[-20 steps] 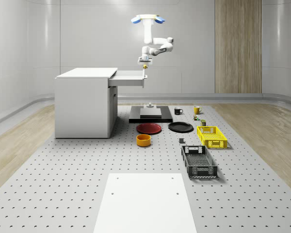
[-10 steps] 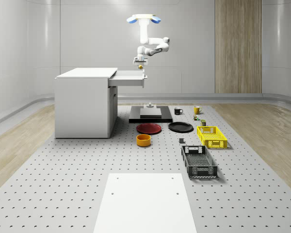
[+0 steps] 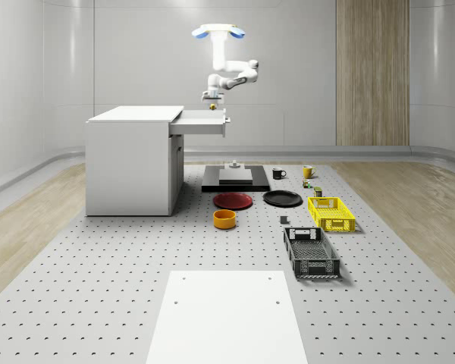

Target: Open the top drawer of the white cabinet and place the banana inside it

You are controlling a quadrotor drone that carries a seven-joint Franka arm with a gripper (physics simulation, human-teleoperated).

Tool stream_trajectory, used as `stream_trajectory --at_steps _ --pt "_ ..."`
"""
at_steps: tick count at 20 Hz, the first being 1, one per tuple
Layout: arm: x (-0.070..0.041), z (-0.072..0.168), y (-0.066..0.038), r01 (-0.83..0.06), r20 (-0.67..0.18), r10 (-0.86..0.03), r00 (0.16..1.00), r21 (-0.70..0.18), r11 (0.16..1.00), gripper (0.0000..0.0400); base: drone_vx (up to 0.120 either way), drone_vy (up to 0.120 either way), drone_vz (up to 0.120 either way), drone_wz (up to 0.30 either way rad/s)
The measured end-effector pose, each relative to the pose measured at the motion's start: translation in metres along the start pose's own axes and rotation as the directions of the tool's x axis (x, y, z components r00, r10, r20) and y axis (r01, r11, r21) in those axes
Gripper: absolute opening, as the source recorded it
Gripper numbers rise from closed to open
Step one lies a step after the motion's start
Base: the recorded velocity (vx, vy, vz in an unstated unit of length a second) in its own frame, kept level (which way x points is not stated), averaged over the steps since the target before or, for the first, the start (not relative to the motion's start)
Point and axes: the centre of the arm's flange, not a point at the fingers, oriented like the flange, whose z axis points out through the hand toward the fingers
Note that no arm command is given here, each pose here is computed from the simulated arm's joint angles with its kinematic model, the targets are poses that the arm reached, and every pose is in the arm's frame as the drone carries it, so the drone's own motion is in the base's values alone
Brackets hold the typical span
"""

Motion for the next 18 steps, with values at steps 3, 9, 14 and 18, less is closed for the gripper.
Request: stream_trajectory --at_steps 3,9,14,18 --pt "0.000 0.000 0.000 0.000 0.000 0.000 1.000 0.000 1.000 0.0193 0.000 -0.120 0.000 0.000" --pt "0.000 0.008 0.000 0.001 0.000 -0.001 1.000 0.000 1.000 0.0193 0.000 -0.053 0.000 0.000" --pt "0.000 0.026 0.000 0.001 0.000 -0.001 1.000 0.000 1.000 0.0193 0.000 0.000 0.000 0.000" --pt "0.000 0.040 0.000 0.001 0.000 -0.001 1.000 0.000 1.000 0.0193 0.000 0.000 0.000 0.000"
